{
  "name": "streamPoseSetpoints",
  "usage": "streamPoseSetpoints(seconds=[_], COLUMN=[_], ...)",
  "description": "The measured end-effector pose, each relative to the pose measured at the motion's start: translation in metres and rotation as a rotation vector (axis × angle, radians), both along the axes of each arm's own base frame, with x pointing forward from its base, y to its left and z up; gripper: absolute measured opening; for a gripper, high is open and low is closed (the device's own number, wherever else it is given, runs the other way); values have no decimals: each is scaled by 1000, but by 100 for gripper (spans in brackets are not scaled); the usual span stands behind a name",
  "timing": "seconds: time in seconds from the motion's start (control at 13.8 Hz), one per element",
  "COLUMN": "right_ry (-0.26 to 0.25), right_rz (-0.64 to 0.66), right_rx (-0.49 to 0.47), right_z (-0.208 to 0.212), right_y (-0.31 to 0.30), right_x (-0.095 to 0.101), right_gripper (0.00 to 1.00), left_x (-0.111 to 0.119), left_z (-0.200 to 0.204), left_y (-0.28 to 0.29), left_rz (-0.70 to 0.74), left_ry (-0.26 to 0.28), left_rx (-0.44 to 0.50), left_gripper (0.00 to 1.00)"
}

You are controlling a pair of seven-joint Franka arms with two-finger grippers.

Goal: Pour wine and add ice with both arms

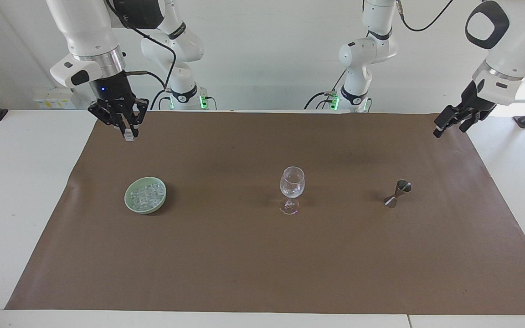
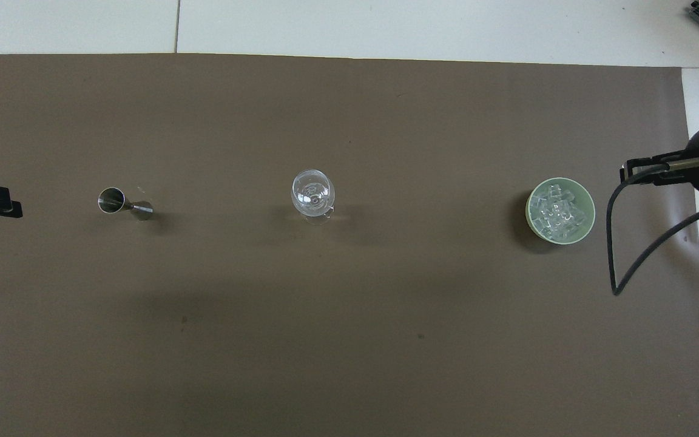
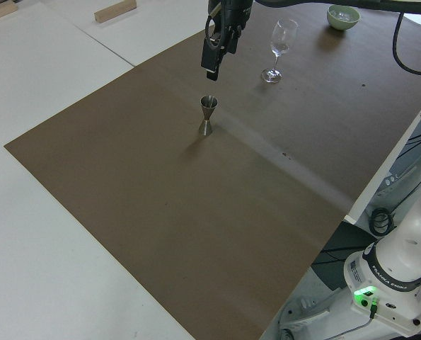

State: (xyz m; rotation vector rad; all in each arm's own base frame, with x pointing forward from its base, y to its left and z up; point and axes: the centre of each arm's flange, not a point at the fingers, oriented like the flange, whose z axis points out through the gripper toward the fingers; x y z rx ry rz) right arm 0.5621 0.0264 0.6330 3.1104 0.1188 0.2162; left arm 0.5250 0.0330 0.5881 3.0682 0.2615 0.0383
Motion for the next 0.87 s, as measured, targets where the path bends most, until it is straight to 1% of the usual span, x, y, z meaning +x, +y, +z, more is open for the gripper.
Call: streamPoseSetpoints(seconds=[0.22,0.51,0.65,0.87], right_ry=[9,7,5,-4], right_rz=[3,5,-7,-46], right_rx=[1,9,17,48], right_z=[-5,-5,-4,-4], right_y=[1,22,47,100], right_x=[4,4,1,-7], right_gripper=[22,22,22,22], left_x=[-1,-6,-11,-18], left_z=[6,32,45,55], left_y=[-29,-56,-65,-66], left_rz=[-60,-117,-136,-145], left_ry=[-3,-9,-1,27], left_rx=[9,10,11,29], left_gripper=[100,100,100,100])
